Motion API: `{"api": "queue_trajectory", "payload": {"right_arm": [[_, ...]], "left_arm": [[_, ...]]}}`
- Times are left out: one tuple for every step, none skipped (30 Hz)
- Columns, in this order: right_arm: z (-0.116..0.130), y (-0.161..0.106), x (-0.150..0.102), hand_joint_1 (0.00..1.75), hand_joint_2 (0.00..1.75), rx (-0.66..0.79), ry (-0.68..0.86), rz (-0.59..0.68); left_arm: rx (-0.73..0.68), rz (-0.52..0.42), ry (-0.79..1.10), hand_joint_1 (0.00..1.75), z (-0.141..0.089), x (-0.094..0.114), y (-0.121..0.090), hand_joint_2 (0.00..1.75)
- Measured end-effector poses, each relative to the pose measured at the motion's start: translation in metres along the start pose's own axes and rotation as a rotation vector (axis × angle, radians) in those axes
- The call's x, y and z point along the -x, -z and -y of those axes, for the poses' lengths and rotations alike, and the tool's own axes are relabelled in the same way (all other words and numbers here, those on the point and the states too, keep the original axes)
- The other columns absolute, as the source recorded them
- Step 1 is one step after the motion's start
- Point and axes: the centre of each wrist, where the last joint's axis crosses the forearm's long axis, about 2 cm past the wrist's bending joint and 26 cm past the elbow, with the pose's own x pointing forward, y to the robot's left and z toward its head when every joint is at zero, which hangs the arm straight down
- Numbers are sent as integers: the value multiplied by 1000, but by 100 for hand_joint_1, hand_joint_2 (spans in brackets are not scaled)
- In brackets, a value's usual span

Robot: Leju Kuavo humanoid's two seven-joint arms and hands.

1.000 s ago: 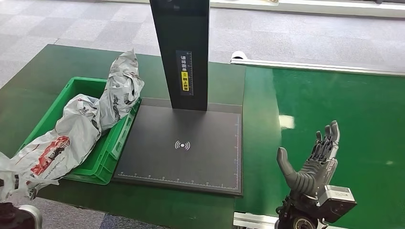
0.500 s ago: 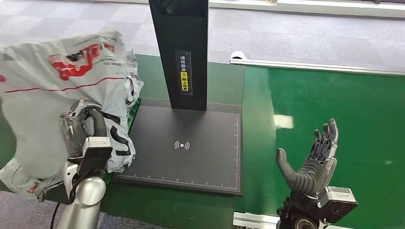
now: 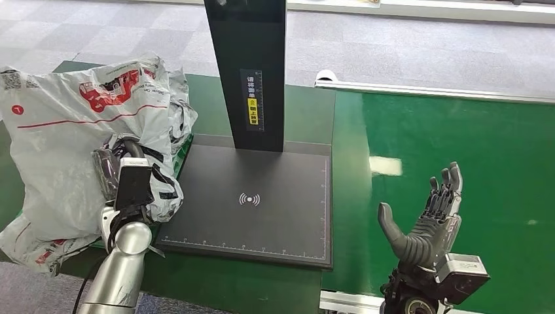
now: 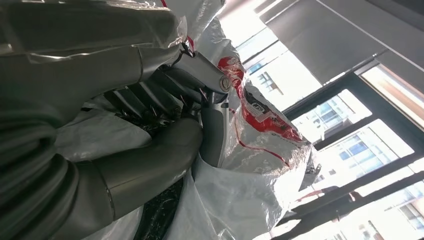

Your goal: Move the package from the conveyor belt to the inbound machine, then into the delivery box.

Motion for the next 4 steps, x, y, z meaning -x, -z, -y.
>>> {"api": "queue_trajectory", "payload": {"right_arm": [[0,0,0,0,175,1,-1,0],[0,0,0,0,175,2,-1,0],[0,0,0,0,175,4,-3,0],[0,0,0,0,175,6,-4,0]], "left_arm": [[-18,-3,12,175,-1,2,1,175],[-37,-2,27,175,-3,5,2,175],[-55,5,47,175,-5,8,3,175],[-65,9,57,175,-6,9,4,175]]}}
